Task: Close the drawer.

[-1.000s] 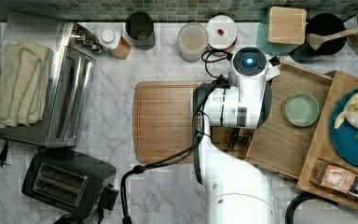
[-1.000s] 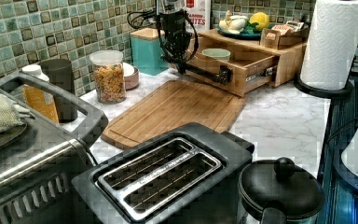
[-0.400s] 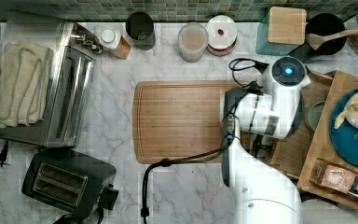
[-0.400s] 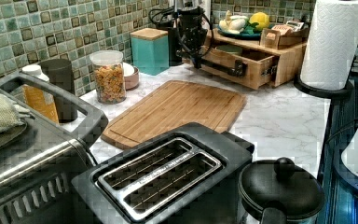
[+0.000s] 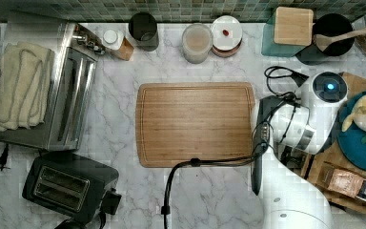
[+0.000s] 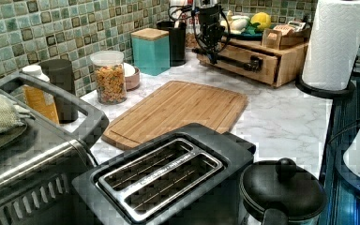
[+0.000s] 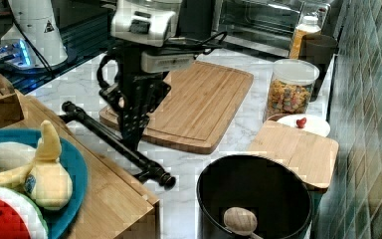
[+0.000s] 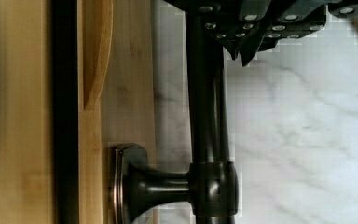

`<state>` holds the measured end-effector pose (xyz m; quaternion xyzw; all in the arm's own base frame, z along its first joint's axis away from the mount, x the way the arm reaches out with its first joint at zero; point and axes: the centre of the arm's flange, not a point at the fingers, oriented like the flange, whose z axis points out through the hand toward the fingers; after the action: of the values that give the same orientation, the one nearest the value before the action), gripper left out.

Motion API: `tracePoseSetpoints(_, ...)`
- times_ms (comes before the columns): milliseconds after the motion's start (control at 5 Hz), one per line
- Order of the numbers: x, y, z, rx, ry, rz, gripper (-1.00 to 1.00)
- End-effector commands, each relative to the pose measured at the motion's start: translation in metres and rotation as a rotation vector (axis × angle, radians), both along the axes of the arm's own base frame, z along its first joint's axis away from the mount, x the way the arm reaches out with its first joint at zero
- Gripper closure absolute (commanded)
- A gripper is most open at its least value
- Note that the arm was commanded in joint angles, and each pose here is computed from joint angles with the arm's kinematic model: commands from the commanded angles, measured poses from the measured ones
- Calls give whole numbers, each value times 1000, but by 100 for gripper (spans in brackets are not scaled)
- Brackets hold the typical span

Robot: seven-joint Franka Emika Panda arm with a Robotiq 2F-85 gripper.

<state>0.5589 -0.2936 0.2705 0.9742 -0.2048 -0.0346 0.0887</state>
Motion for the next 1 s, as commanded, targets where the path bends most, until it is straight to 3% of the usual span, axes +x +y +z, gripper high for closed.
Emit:
tracePoseSetpoints(200,-88,-168,45,-156,1,-126,100)
tracePoseSetpoints(1000,-88,-168,45,-155,1,-126,100)
